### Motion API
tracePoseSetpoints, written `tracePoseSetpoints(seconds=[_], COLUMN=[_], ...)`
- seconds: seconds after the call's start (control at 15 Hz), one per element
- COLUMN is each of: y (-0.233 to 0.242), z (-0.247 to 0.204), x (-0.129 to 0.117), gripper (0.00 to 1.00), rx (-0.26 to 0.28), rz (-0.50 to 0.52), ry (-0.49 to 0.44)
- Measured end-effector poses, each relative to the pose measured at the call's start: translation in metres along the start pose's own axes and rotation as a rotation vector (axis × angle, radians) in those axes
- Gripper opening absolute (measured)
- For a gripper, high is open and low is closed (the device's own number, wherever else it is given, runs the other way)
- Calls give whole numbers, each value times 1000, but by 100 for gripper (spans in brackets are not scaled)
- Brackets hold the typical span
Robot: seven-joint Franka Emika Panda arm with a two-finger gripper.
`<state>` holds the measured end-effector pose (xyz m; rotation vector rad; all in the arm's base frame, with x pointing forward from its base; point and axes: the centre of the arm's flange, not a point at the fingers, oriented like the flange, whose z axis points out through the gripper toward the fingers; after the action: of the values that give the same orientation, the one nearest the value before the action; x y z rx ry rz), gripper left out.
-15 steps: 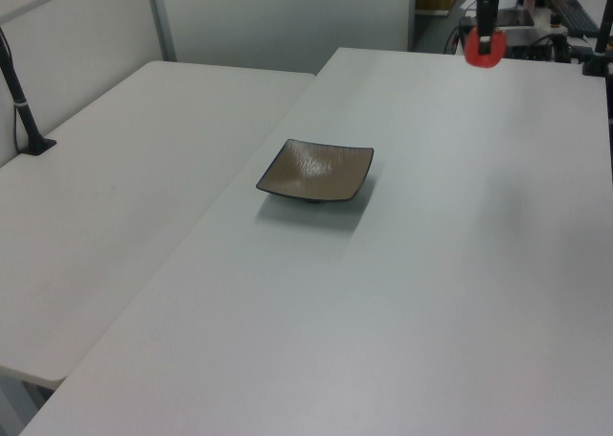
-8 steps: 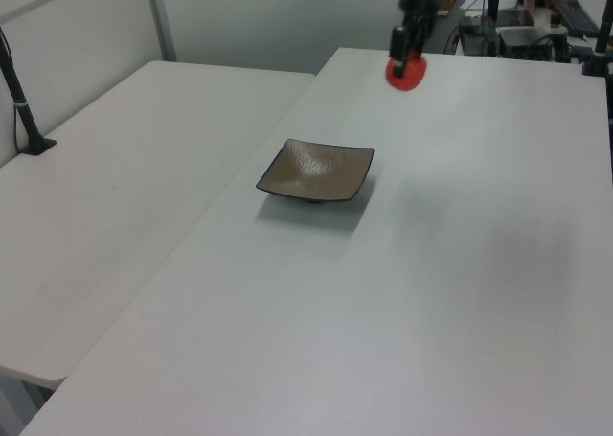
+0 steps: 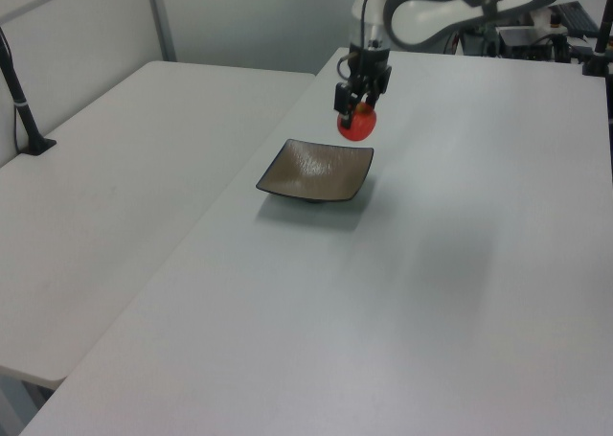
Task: Apples placed on a ceramic plate
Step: 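Lift the red apple and carry it over the square plate, then lower the apple onto the plate center and open the gripper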
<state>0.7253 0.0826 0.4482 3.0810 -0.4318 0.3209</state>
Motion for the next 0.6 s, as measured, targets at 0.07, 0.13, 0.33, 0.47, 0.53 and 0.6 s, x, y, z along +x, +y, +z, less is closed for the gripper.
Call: tracePoseSetpoints(seconds=[0.07,0.13,0.33,0.47,0.53,0.6], y=[-11,-16,-27,-36,-40,-42], z=[13,22,47,63,68,70], x=[3,6,13,16,16,16], gripper=[75,75,75,75,75,75], rx=[-5,-9,-16,-4,0,5], rz=[24,40,80,99,104,106], ry=[-1,0,5,35,40,46])
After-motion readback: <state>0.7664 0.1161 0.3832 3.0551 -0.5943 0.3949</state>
